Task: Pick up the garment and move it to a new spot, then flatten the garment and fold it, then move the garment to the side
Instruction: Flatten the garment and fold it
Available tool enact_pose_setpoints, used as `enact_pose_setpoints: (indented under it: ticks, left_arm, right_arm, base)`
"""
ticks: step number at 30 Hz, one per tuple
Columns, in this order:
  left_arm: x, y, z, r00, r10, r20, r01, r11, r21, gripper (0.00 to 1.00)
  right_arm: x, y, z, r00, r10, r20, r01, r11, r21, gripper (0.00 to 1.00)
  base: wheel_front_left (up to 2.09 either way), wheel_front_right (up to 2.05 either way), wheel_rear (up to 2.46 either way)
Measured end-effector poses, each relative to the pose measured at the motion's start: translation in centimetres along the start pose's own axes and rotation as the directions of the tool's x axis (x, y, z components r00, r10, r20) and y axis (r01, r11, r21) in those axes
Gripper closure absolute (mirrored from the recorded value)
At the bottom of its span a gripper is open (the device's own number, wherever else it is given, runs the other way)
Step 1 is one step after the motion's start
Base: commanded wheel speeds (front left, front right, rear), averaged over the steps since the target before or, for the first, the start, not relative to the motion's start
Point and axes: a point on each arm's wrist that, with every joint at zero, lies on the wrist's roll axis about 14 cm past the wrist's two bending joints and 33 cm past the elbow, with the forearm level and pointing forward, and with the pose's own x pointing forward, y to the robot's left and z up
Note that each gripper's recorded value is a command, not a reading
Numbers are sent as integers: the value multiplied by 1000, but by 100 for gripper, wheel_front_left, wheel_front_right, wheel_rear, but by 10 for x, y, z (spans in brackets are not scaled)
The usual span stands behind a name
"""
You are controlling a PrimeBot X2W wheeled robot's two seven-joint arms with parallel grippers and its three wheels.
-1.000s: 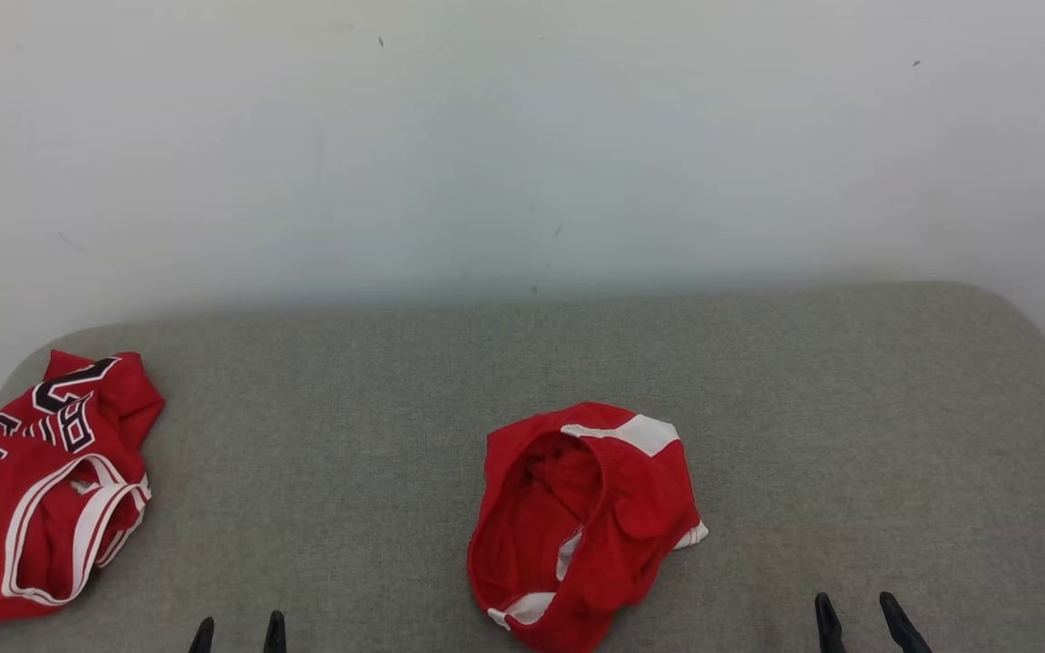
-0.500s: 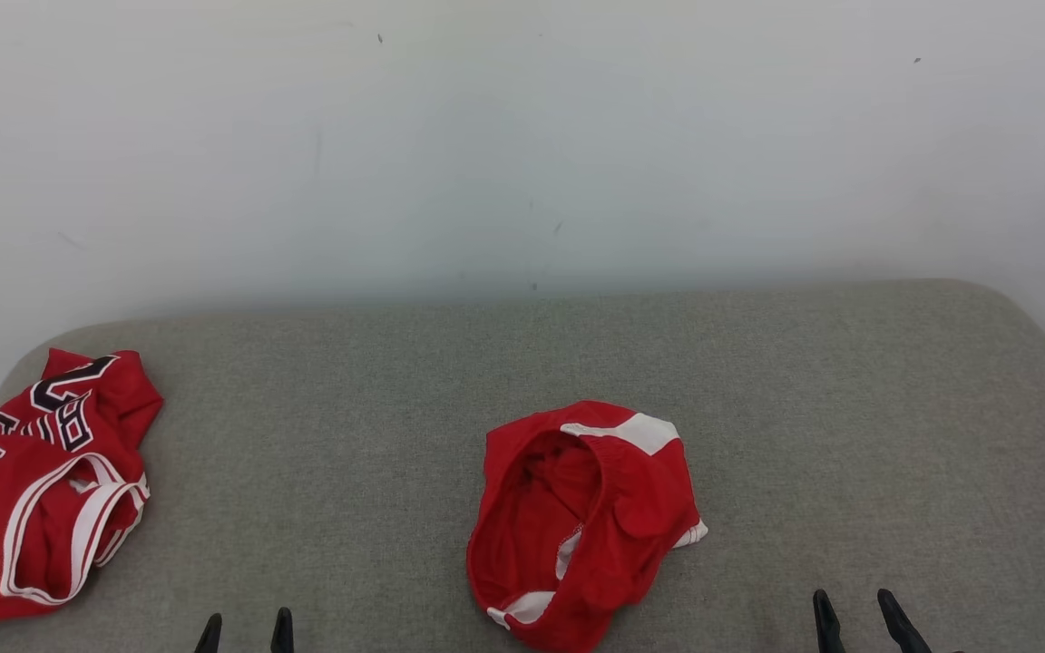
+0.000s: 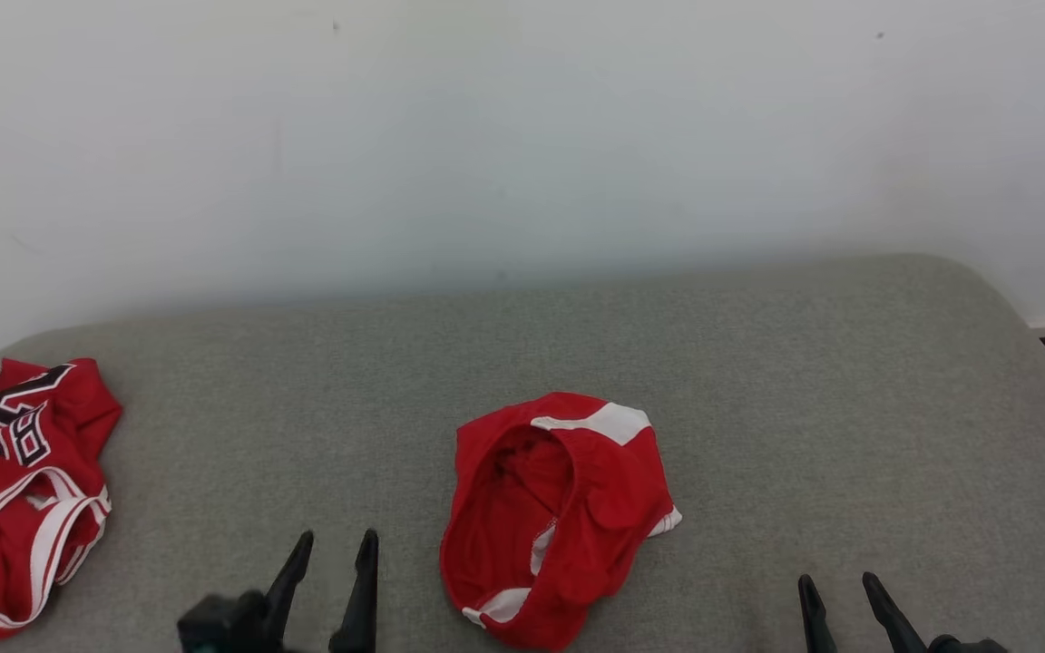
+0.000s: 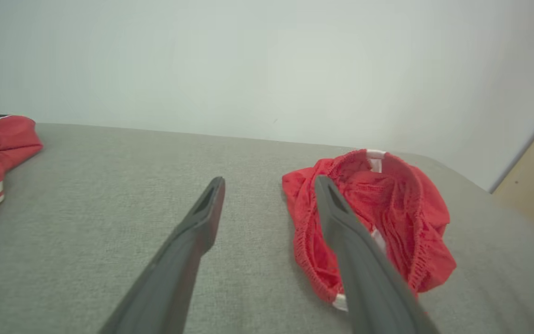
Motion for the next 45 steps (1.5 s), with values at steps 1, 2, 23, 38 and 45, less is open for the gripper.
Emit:
enact_pose_setpoints:
  ticks: [1, 2, 23, 38, 45]
  left_arm:
    - [9, -8, 1, 1000, -24, -11, 24, 1000, -20, 0]
    - [18, -15, 0, 998, -45, -40, 43, 998, -46, 0]
    - [113, -132, -55, 853, -294, -432, 166, 936, -309, 0]
    - [156, -118, -56, 883, -205, -423, 72, 948, -310, 2]
    - [153, -131, -56, 867, -260, -426, 138, 946, -295, 100]
  right_arm:
    - [-1, -1, 1, 1000, -5, 2, 5, 1000, 0, 0]
    - [-1, -3, 2, 1000, -10, 4, 10, 1000, 0, 0]
    - [-48, -66, -2, 965, -264, 0, 264, 964, 26, 0]
    - [-55, -77, -8, 945, -328, -18, 328, 944, 40, 0]
    - [-55, -79, -8, 943, -334, -17, 334, 942, 43, 0]
  base:
    - [0, 0, 0]
    - [0, 0, 0]
    - [0, 0, 0]
    - [0, 0, 0]
    - [0, 0, 0]
